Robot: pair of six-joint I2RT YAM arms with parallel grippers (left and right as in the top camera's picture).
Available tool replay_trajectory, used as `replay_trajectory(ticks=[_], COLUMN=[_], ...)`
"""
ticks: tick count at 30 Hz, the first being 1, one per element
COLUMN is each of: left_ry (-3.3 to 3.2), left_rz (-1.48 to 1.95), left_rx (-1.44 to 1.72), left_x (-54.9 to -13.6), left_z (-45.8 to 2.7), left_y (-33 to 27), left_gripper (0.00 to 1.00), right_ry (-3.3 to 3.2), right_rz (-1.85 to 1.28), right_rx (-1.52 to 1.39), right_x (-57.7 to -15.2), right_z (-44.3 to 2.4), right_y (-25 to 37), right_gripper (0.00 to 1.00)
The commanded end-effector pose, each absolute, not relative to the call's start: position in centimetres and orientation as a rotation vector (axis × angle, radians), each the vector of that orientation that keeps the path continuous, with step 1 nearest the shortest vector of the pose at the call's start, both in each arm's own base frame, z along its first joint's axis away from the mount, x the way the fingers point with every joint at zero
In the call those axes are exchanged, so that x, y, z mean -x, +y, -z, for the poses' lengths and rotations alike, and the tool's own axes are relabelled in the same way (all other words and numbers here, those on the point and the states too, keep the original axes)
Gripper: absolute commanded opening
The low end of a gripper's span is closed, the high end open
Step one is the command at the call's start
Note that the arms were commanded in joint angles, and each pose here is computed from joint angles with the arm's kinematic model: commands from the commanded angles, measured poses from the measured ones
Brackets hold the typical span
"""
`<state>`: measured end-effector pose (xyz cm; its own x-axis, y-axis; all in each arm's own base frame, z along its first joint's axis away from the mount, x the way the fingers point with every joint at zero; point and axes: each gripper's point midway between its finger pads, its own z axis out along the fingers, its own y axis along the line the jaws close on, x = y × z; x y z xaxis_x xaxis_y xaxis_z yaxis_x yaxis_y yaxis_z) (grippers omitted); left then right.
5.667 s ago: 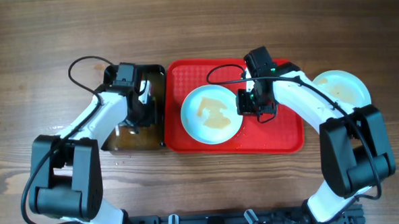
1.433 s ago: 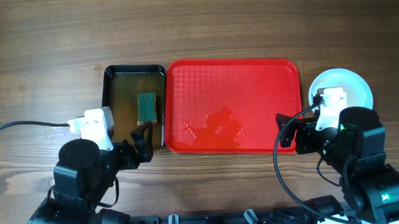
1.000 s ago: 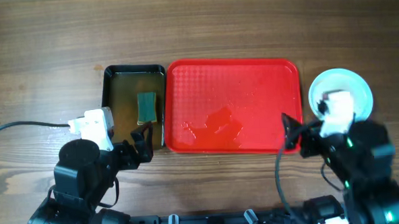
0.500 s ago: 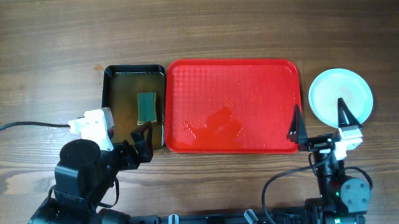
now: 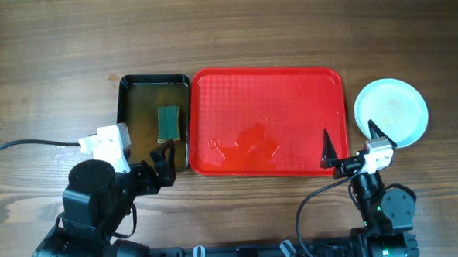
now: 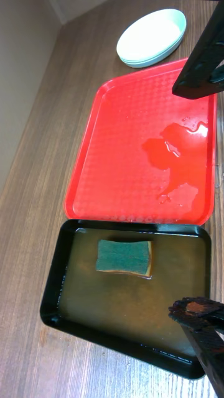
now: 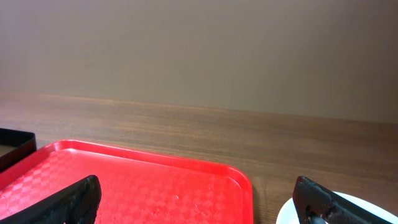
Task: Clean dirty plates on tray and stack at the side
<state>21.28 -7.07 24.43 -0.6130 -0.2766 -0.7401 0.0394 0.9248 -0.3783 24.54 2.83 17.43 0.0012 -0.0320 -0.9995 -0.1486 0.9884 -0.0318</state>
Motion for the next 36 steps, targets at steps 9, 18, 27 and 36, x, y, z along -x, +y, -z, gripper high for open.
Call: replay_trajectory(ticks=[9,18,27,36], left_ry=[2.204,1.738,1.645,1.647], left_rz=[0.36,0.4,0.298,0.298], left_rx=[0.221,0.288,0.081,0.082], left_x=[-20.9,-23.2,-24.4,-24.4], left_z=[-22.5,-18.1,-15.8,-15.8], left_y=[-4.9,-2.4,-3.0,-3.0], left_gripper=[1.0,1.0,1.0,1.0], right_ry=[1.551,1.552,1.552,1.551], right_rz=[-0.09,-0.09,-0.09,-0.09], right_rx=[0.169,0.169,0.169,0.169], right_x=[-24.4,-24.4,-24.4,-24.4], right_z=[-17.8,-17.8,-17.8,-17.8], right_y=[3.1,3.1,3.1,3.1], right_gripper=[1.0,1.0,0.99,1.0])
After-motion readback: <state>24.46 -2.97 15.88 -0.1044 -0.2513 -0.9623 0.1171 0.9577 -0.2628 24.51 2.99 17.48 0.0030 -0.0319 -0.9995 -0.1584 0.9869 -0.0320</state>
